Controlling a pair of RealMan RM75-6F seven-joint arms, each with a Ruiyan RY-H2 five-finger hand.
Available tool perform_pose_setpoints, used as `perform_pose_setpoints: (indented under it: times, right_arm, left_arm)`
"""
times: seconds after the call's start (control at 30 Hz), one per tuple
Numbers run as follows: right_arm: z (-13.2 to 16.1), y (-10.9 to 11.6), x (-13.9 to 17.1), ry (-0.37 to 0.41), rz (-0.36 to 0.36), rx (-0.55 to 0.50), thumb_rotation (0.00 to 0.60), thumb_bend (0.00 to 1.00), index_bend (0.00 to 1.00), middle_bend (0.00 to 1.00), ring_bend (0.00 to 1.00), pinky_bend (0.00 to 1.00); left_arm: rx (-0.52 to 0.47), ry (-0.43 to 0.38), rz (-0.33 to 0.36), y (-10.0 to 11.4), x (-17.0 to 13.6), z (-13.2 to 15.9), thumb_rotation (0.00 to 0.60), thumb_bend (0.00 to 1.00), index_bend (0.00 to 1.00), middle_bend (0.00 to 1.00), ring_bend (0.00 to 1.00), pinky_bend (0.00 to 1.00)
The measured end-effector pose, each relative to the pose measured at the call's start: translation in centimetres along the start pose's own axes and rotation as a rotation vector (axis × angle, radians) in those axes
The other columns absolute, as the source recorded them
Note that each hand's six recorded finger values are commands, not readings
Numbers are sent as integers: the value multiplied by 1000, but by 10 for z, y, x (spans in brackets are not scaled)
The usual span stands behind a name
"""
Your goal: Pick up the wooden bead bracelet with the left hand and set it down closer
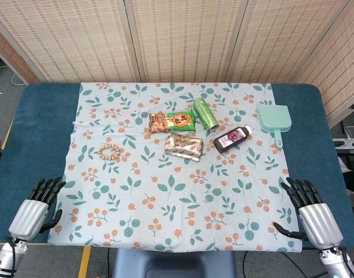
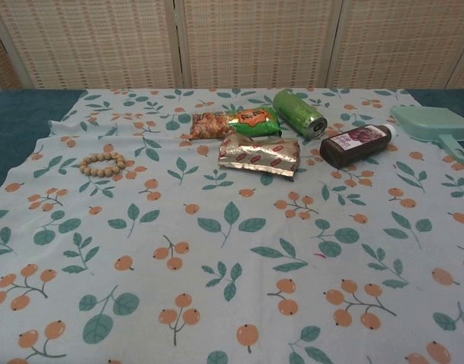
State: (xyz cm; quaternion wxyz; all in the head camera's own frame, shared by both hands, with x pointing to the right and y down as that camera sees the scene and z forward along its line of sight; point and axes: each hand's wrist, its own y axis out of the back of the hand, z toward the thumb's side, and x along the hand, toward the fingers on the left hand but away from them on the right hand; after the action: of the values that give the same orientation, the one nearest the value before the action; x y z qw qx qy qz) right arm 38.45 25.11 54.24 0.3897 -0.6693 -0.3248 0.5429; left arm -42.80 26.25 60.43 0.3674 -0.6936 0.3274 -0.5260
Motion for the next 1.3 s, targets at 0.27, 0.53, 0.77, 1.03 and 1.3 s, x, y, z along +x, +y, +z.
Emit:
perform_pose_setpoints:
  times: [0.27, 0.53, 0.77, 1.03, 1.3]
  right_arm:
    - [-3, 0, -3, -11, 0, -6, 325, 146, 0, 0, 0, 0]
    - [-4, -6, -7, -14, 30, -12, 322, 146, 0, 0, 0, 0]
    - [-9, -6, -9, -30, 36, -19, 322, 147, 0, 0, 0, 0]
    - [-10, -6, -10, -33, 42, -25, 322, 146, 0, 0, 0, 0]
    - [-10, -6, -9, -33, 48, -28, 322, 146, 0, 0, 0, 0]
  left_arm:
    - [50, -58, -1, -2, 35, 16, 600, 503, 0, 41, 0, 8]
    - [15, -100, -82, -18, 124, 31, 600, 503, 114, 134, 0, 1]
    - [132, -46, -67, -35, 180, 27, 600, 503, 164, 208, 11, 0]
    - [210, -17, -62, -55, 206, 32, 600, 479, 251, 291, 68, 0]
    - [284, -22, -57, -67, 222, 38, 600, 480, 271, 369, 118, 0]
